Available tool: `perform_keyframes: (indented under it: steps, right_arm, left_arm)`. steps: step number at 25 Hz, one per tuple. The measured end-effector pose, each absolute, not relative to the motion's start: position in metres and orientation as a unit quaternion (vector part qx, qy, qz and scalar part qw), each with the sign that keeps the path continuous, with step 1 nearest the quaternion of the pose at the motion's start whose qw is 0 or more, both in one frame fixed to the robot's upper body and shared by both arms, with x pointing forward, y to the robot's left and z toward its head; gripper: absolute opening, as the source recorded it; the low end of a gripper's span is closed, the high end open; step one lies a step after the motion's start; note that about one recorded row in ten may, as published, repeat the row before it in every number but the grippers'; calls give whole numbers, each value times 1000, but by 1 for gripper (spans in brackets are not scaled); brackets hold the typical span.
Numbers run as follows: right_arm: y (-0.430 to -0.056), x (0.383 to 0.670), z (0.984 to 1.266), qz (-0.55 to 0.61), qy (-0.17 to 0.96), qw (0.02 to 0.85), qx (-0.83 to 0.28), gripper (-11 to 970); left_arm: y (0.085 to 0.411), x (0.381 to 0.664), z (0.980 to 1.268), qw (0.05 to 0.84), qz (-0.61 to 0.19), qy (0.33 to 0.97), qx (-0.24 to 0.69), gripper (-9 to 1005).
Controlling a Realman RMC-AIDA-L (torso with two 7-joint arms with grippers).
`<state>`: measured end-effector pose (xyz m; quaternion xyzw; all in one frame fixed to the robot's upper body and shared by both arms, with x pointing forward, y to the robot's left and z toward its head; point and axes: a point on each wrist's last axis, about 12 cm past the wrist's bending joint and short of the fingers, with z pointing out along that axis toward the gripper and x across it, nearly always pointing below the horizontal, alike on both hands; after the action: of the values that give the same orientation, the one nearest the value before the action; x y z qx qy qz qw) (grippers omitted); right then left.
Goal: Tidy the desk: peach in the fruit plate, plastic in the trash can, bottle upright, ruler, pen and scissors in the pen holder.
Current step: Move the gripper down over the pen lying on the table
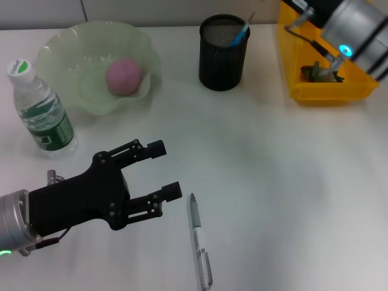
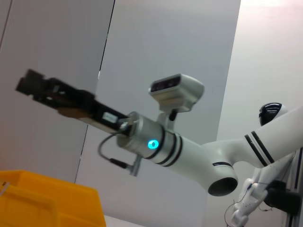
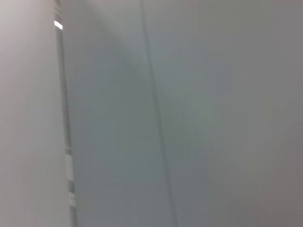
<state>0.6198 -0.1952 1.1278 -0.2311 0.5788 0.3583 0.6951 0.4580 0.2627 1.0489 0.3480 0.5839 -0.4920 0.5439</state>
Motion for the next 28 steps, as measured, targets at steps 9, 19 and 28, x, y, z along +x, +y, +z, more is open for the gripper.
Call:
perform_keyframes:
  steps: [9,19,28]
  right_arm:
    - [-218,567,1121,459,565,615,-303,784]
    - [-262,510,1112,510,546,536,-393,783]
    - [-291,488,1089,481,632,460,-398,784]
  left_arm:
    - [264,462,1051,541,-489,584,357,782]
    - [269,466,1053,529,-482,593,369,782]
    - [272,470,1053,509,-477,609,376,782]
